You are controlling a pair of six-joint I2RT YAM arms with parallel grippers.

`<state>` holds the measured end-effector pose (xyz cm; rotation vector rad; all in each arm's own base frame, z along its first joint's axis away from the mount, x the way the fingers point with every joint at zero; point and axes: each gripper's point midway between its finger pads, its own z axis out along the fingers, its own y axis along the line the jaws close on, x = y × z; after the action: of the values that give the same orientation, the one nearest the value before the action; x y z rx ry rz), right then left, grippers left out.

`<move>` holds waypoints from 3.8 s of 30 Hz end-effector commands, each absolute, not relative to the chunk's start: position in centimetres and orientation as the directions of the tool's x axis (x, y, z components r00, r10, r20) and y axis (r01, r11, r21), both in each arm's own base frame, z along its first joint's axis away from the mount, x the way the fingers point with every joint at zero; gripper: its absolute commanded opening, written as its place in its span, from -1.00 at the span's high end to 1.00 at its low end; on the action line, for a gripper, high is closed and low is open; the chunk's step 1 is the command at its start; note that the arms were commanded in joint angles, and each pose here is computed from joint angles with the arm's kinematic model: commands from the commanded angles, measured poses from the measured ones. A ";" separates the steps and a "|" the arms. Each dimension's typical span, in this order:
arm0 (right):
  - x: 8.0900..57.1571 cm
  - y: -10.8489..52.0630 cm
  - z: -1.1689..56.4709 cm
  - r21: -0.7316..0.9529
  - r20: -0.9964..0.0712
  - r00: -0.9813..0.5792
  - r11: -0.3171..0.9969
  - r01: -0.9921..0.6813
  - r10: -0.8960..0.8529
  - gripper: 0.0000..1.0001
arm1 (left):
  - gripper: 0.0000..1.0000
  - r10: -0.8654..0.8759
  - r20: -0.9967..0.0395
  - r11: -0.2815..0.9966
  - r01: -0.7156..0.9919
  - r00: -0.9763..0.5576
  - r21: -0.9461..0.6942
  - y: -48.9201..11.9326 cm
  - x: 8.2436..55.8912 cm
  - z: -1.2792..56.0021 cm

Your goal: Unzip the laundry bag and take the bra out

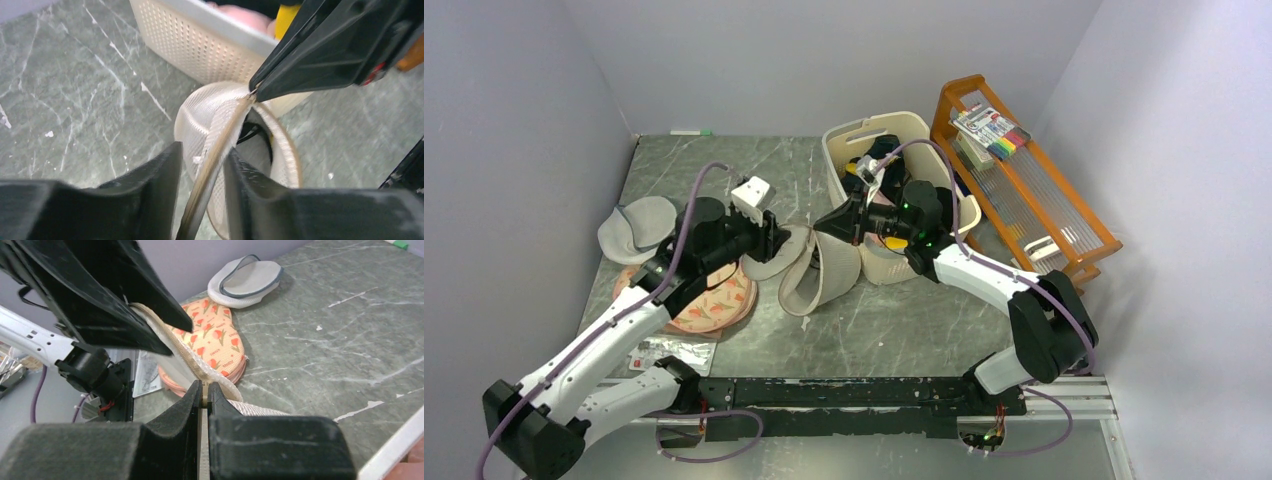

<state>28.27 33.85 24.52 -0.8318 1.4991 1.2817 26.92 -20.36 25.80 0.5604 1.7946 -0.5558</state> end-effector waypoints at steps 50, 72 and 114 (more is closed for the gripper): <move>31.4 33.5 23.0 0.382 -0.921 -0.381 0.366 -0.849 0.080 1.00 | 0.86 -0.046 -0.996 0.719 0.689 -0.079 -0.088 -19.3 23.2 31.7; 28.5 35.6 23.4 0.135 -0.968 -0.219 0.487 -0.863 -0.120 -0.45 | 0.86 -0.022 -0.871 0.946 0.271 -0.490 -0.176 -15.8 27.9 30.2; 28.9 31.4 14.0 -0.005 -0.838 -0.380 0.702 -0.713 -0.392 1.00 | 0.86 0.116 -0.817 0.990 0.002 -0.566 0.139 -9.3 29.2 26.4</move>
<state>28.84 32.18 13.59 -0.7429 2.0319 0.4007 29.19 -12.47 27.55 0.1022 2.1525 -0.0702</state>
